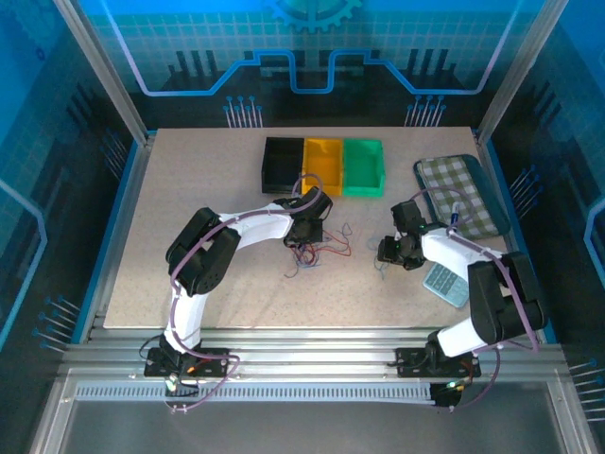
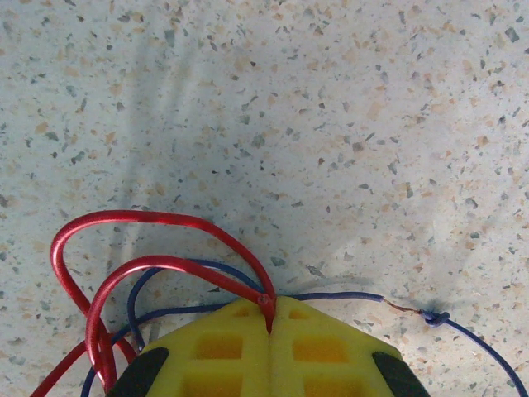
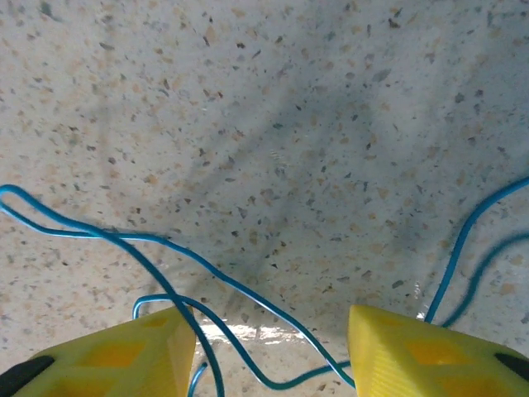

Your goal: Untangle the cables

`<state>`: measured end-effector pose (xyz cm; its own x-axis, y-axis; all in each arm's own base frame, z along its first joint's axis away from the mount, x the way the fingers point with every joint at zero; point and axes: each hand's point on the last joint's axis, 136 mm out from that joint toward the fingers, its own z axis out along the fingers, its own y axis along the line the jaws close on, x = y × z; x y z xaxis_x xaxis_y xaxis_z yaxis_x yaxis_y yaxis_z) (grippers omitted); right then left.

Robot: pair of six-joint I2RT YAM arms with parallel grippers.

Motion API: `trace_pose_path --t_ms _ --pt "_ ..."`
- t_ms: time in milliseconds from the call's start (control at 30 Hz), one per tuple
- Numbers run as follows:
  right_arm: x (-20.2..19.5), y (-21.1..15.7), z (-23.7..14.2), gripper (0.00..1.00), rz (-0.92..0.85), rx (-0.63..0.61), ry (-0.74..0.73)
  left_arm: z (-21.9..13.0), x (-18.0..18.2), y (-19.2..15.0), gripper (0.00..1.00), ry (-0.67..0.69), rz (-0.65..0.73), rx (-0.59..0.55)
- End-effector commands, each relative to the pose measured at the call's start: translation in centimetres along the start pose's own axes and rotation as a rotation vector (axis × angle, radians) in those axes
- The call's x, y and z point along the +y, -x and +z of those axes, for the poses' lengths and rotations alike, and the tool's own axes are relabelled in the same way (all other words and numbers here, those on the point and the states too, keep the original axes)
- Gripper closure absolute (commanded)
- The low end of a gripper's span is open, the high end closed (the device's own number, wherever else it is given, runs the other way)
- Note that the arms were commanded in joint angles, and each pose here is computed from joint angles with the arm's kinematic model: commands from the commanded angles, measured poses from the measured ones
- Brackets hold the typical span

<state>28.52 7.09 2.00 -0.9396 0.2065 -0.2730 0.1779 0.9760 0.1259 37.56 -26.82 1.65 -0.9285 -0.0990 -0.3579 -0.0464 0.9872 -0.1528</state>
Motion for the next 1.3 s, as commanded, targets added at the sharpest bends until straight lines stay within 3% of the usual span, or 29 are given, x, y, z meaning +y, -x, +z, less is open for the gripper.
trace_pose_path --t_ms 0,300,533,633,1000,1267 --pt "0.3 0.7 0.2 0.48 -0.031 -0.007 -0.024 2.2 4.6 -3.6 1.0 0.163 0.013 0.133" --pt "1.1 0.4 0.8 0.58 -0.13 0.051 -0.119 2.3 4.6 -3.6 1.0 0.165 0.012 0.13" --pt "2.3 0.2 1.6 0.87 -0.132 0.072 -0.056 2.3 4.7 -3.6 1.0 0.169 0.014 0.133" --pt "3.4 1.2 0.5 0.95 -0.112 0.032 0.024 2.2 4.8 -3.7 1.0 0.173 0.012 0.131" --pt "6.5 11.4 -9.6 0.95 -0.076 -0.26 0.219 2.2 4.8 -3.7 1.0 0.166 0.009 0.132" --pt "12.2 21.4 -13.5 0.94 -0.074 -0.406 0.413 2.5 5.2 -3.7 1.0 0.175 0.003 0.142"
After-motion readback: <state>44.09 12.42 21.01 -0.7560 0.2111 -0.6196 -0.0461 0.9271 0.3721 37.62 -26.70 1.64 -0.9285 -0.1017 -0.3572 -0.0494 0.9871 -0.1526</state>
